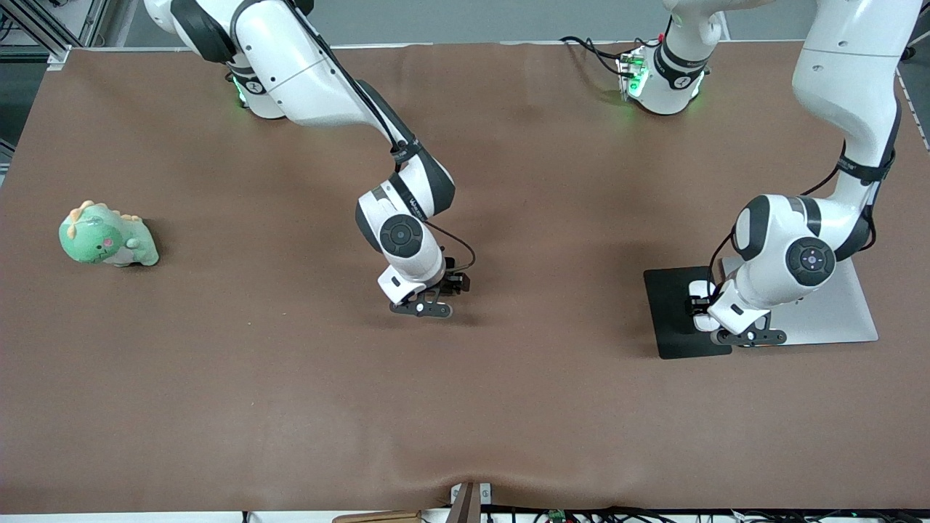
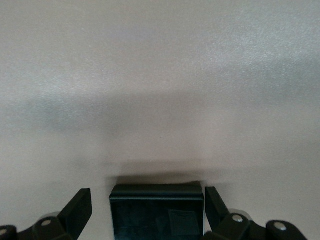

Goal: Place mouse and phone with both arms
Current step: 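Carry the mouse onto the mouse pad while the right gripper grasps the phone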

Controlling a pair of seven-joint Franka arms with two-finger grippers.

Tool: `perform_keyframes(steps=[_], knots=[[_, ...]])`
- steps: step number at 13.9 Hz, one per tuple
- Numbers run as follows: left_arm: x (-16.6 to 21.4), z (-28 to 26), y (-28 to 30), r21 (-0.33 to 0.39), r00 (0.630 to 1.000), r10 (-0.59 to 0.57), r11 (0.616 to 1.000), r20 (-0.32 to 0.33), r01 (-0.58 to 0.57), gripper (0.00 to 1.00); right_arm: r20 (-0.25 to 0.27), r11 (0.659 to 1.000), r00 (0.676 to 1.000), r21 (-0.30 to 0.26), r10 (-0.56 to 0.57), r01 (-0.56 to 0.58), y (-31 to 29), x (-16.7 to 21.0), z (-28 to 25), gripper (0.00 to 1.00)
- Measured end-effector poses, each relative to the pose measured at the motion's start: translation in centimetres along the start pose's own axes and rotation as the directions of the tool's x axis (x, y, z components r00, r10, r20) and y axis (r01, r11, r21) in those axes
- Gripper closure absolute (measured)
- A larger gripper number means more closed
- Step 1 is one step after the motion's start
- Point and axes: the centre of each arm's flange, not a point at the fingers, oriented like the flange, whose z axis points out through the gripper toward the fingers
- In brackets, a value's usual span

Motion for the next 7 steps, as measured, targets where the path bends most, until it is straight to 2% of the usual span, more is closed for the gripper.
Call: perform_keyframes(steps=[3,7], knots=[[0.1,1.8,-0.2,-0.01,1.0,-0.004,1.0,-0.016,0.004,0.4,-0.011,1.0,1.0,-0.022,-0.016,0.016,0.3,0.2,0.2,0.0],[0.1,2.3,-0.1,-0.013,1.0,-0.003,1.0,-0.018,0.003,0.4,0.002,0.999,1.0,-0.041,-0.02,0.02,0.6,-0.2,1.0,0.0]])
